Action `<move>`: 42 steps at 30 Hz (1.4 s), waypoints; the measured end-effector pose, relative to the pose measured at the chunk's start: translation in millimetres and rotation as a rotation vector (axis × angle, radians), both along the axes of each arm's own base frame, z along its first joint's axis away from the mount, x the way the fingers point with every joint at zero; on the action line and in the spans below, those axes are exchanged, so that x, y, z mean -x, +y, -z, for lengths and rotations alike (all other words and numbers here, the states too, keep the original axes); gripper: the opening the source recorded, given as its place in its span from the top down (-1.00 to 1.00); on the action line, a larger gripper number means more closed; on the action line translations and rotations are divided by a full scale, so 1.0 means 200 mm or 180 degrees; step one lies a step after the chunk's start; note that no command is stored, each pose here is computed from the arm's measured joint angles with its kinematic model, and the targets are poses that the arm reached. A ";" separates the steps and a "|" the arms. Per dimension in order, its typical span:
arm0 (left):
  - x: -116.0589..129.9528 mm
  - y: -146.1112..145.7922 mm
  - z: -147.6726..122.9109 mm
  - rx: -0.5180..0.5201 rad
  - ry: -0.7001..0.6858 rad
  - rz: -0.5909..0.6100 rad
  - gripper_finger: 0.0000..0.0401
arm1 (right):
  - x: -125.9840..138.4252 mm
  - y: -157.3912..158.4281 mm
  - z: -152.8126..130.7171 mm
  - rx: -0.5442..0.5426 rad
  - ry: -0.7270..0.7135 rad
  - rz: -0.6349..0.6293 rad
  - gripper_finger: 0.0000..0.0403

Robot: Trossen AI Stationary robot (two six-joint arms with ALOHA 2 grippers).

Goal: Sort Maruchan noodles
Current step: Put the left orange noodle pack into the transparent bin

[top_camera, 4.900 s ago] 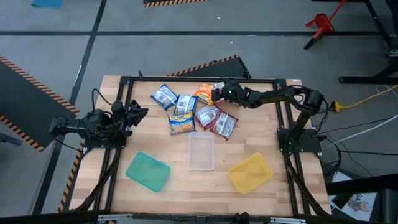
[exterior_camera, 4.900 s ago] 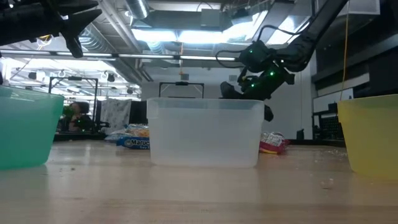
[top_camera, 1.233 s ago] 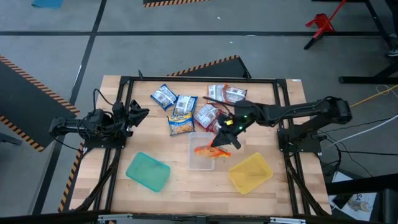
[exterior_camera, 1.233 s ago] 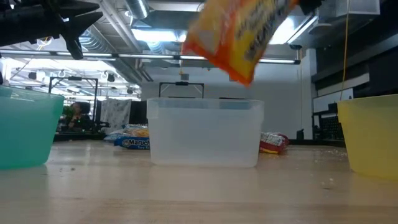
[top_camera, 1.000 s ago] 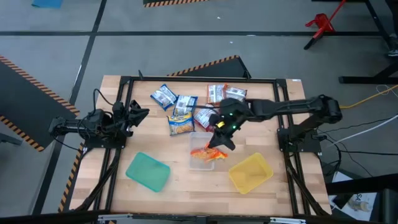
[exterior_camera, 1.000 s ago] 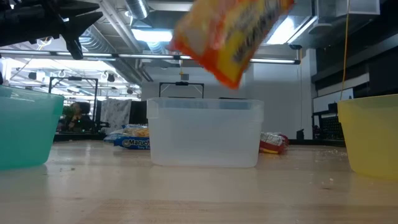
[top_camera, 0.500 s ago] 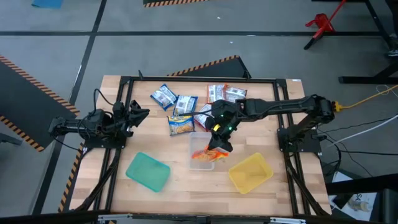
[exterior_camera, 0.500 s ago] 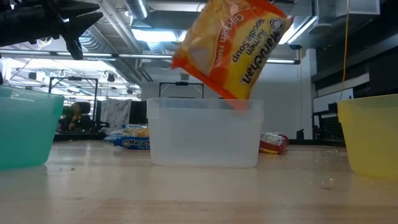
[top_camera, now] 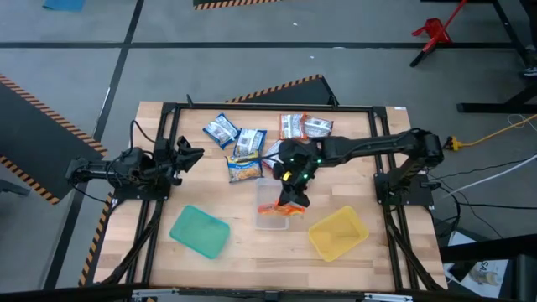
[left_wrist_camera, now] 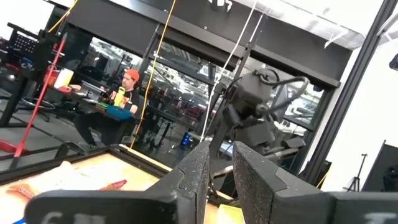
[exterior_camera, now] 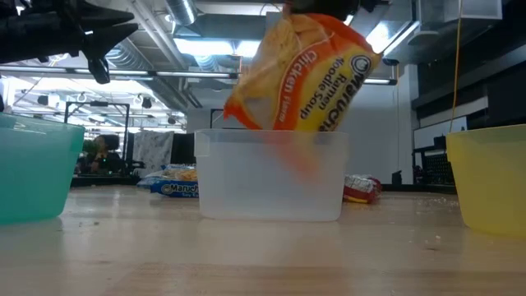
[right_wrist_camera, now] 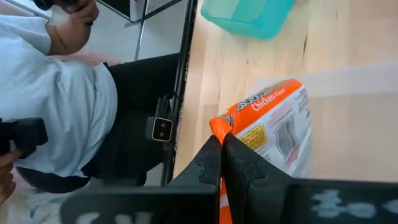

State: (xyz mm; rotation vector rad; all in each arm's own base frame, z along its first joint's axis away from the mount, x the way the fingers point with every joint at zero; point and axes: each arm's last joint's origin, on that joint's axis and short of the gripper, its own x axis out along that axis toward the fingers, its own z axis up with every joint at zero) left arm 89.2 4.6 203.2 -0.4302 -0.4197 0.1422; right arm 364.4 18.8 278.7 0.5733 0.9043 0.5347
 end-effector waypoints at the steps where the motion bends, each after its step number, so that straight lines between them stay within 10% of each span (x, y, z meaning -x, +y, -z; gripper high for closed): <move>1: 0.00 0.00 0.00 0.0000 -0.0006 0.0000 0.67 | -0.01 0.00 0.01 -0.0013 0.0023 -0.0012 1.00; 42: 0.00 0.00 0.01 -0.0045 0.0099 -0.0125 0.67 | -0.09 -0.28 0.31 0.0113 0.0655 0.0465 1.00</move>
